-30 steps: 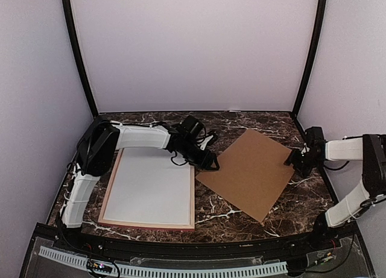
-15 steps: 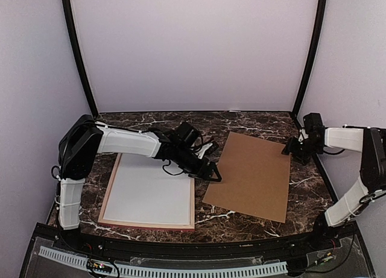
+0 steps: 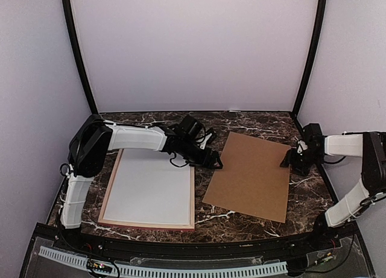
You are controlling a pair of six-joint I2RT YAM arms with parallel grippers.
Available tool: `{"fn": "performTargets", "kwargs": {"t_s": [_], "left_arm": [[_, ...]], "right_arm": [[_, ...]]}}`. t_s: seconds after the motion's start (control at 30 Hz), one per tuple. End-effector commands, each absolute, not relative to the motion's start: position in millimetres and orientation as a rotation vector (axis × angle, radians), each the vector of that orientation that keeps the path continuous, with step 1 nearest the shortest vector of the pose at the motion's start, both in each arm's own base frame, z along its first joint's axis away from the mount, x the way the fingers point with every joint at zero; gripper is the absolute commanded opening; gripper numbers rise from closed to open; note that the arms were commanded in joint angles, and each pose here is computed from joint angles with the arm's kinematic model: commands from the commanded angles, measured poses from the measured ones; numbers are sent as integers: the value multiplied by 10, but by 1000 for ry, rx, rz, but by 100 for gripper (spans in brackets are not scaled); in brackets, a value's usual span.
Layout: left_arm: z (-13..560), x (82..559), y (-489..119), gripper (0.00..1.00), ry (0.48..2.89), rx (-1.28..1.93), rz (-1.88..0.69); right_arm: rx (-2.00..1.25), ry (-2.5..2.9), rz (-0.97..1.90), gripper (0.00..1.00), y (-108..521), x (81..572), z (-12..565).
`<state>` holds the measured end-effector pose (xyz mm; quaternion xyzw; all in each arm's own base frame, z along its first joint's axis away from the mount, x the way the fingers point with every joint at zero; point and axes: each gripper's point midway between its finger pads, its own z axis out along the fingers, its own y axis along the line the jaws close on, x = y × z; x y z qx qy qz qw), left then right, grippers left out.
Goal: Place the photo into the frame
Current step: Pick up the backboard from the center of the board.
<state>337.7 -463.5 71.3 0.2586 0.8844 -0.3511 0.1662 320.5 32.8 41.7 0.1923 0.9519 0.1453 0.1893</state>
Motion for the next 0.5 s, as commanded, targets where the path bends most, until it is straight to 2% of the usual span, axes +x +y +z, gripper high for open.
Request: {"fn": "performTargets", "kwargs": {"t_s": [0.0, 0.3, 0.47], "left_arm": [[635, 3384, -4633, 78, 2548, 716, -979], [494, 3271, -4672, 77, 2579, 722, -1003], [425, 3183, -4696, 77, 2598, 714, -1037]], "right_arm": [[510, 2678, 476, 61, 396, 3191, 343], [524, 2699, 498, 61, 390, 3104, 190], [501, 2704, 604, 61, 518, 3097, 161]]}}
